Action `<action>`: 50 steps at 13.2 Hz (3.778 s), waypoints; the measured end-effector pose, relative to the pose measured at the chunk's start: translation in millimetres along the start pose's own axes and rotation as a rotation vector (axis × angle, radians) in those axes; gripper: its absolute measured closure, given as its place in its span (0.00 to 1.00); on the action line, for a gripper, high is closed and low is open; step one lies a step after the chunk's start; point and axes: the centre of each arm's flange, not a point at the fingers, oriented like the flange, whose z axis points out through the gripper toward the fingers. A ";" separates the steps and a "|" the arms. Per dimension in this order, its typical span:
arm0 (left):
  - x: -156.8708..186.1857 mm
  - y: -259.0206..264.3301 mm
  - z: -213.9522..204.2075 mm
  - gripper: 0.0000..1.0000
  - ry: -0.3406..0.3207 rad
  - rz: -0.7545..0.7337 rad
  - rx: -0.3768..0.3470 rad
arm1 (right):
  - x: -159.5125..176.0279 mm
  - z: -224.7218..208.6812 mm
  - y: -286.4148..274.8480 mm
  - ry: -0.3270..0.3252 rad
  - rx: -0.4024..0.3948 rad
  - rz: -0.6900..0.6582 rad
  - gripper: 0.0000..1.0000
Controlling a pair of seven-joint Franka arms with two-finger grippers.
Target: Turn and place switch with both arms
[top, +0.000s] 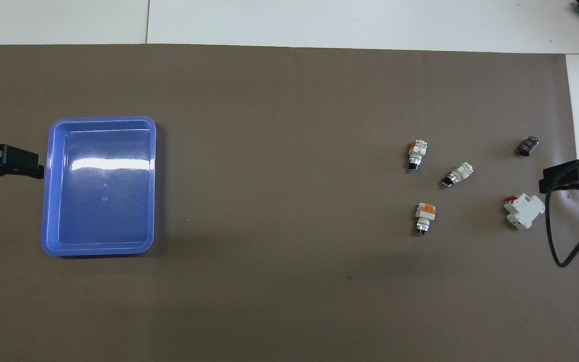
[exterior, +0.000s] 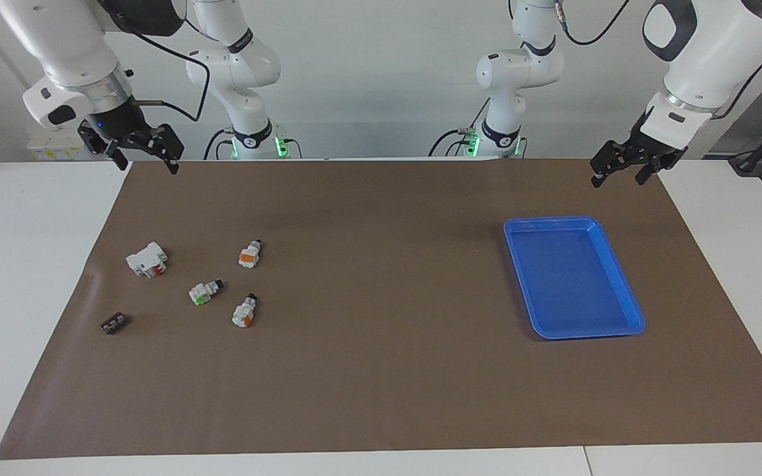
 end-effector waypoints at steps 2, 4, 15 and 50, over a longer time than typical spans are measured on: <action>0.0 0.0 0.0 0.00 0.000 0.000 0.000 | 0.0 0.3 0.0 -0.001 0.000 0.000 0.00; 0.0 0.0 0.0 0.00 0.000 0.000 0.000 | 0.0 0.5 0.1 -0.001 0.000 0.000 0.00; 0.0 0.0 0.0 0.00 0.000 0.000 0.000 | 41.0 68.7 -14.6 0.165 0.019 0.131 0.00; 0.0 0.0 0.0 0.00 0.000 0.000 0.000 | 86.2 320.9 -6.8 0.060 0.067 0.705 0.67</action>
